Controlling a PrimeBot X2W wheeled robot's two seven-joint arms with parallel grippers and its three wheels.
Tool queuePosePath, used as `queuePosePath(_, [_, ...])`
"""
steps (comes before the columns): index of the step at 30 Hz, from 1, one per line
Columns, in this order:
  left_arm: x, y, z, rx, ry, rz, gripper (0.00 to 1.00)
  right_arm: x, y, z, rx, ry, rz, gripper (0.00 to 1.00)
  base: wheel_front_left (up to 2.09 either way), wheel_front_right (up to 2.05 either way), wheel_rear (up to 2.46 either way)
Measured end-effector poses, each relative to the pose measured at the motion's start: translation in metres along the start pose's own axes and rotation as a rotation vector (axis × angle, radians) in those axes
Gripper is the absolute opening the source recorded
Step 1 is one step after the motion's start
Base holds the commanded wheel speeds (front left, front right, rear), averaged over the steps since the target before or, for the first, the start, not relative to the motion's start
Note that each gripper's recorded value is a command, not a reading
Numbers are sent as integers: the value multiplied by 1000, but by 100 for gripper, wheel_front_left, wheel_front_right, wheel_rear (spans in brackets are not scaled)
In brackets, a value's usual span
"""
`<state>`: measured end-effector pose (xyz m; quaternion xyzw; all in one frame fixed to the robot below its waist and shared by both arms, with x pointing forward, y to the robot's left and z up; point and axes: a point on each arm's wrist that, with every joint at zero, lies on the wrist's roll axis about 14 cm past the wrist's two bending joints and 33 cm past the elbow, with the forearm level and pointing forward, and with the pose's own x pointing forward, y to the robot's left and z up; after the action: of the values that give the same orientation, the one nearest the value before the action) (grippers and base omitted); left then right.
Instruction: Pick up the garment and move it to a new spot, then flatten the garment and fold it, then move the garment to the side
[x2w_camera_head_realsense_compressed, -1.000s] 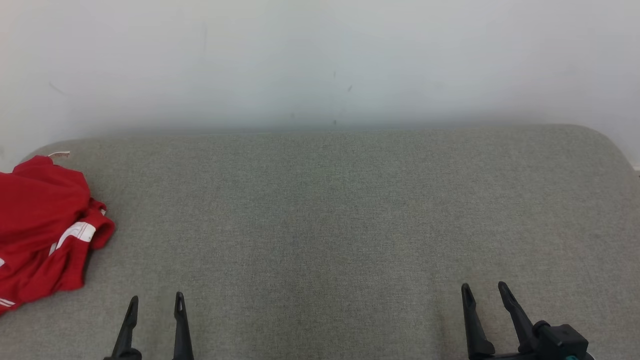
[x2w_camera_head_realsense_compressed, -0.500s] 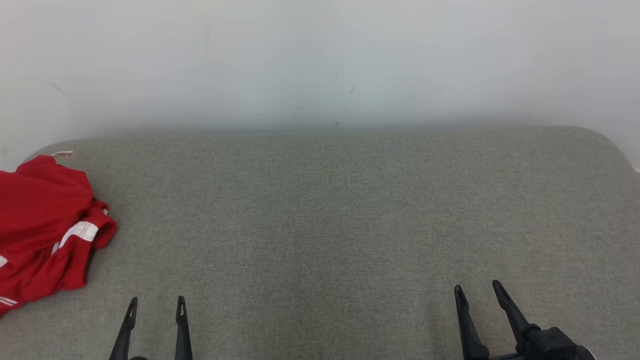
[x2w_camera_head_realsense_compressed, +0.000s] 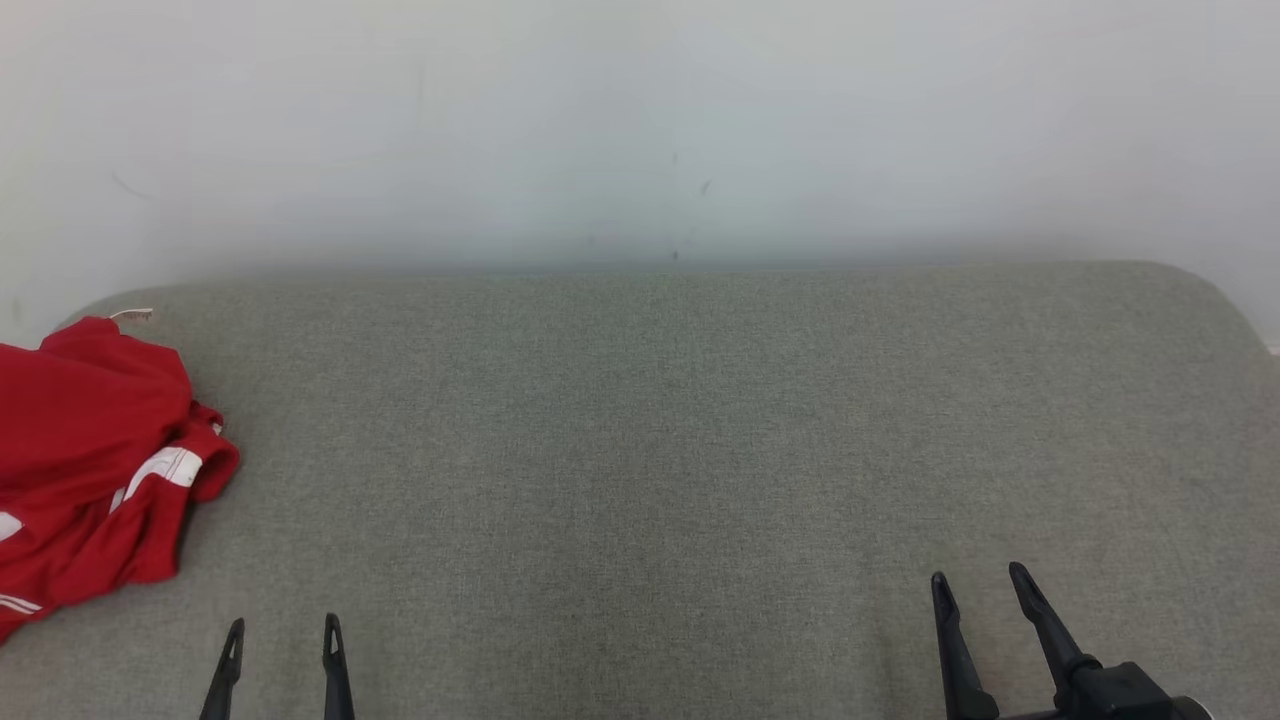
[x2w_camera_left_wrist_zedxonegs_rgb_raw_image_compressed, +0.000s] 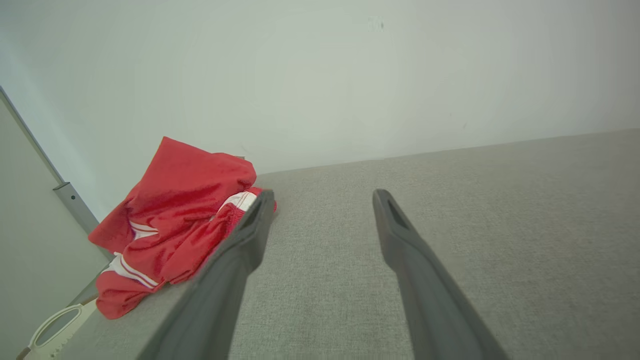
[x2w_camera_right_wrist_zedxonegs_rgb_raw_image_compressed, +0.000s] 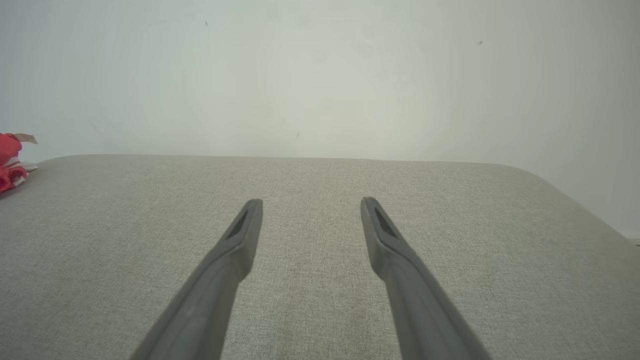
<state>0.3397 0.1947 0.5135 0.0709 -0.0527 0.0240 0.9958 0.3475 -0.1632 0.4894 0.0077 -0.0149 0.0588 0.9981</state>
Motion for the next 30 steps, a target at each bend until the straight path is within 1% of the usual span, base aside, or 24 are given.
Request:
queuePosePath(6, [-8,0,-18,-45,62,-6,100,-2,0,1,7,-5,-4,100,0,0,0])
queuePosePath(17, [-12,3,-26,-98,87,-16,100,-8,0,-1,18,0,-6,100,0,0,0])
queuePosePath(30, [-14,4,-34,-131,109,-26,100,-9,-2,-1,19,2,-12,100,0,0,0])
